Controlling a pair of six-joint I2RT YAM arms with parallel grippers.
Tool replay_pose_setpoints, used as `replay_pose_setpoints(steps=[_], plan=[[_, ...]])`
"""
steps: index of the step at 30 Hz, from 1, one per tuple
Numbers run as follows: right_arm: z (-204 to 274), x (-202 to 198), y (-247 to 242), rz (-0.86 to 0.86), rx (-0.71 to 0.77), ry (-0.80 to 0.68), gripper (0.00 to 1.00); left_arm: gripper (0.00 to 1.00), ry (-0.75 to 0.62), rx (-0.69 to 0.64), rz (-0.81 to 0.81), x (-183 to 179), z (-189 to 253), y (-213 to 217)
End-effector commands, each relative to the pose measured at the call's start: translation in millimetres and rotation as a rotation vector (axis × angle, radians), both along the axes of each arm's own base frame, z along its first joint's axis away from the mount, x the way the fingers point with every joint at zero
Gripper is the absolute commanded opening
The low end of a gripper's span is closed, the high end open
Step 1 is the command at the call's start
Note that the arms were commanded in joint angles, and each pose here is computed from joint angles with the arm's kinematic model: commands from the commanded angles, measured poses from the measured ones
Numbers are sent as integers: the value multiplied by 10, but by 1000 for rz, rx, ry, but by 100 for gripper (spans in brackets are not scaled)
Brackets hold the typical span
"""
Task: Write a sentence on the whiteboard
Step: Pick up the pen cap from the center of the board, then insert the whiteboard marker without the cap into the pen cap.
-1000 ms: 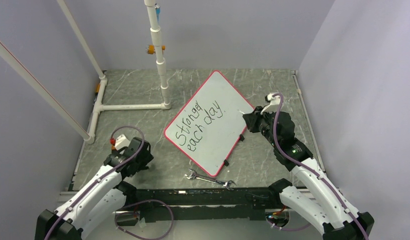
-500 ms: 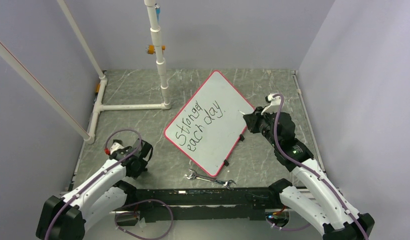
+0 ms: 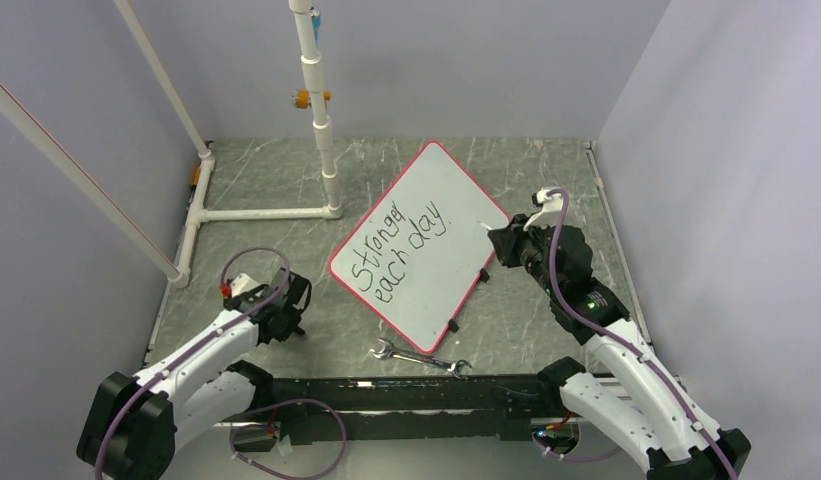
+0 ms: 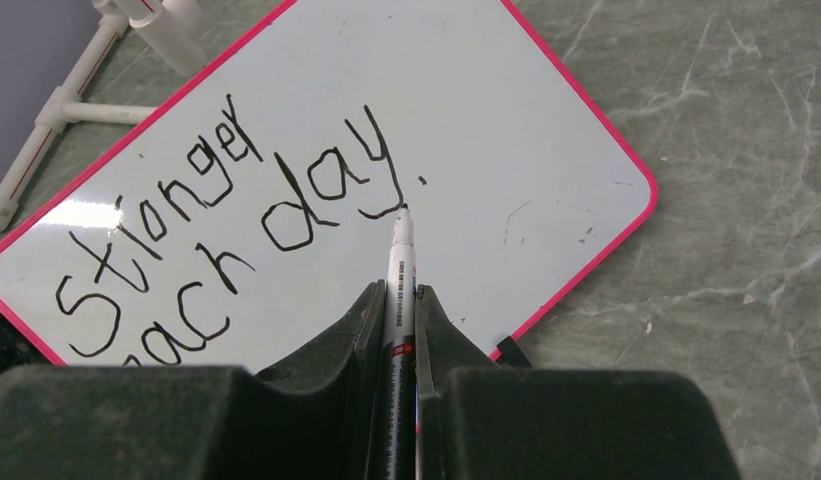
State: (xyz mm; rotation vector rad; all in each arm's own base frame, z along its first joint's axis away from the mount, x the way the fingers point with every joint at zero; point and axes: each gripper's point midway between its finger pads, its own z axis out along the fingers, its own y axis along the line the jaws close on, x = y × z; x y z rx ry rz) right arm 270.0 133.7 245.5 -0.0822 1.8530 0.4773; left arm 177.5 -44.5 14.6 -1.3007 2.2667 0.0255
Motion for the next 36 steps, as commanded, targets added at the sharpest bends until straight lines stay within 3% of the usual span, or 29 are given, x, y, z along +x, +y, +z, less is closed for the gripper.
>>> replay_pose_setpoints(steps=[1,3,9,16,24,36], plan=[[113,-7,-48,-13,-1,-37,0,6,-51,-108,-97,128,-32,-266],[133,-21,-47,-8,-2,-38,0,0,-105,-115,-124,204,70,-291],[242,-80,69,60,34,-58,0,0,-283,-136,-134,316,477,-265],[524,-277,514,344,113,-136,0,0,-474,-144,-110,344,1146,-146],[806,-351,783,497,197,-185,0,0,-592,-149,-88,292,1597,-35],[1085,-507,1255,730,317,-229,0,0,-863,-345,-36,360,2249,-128]])
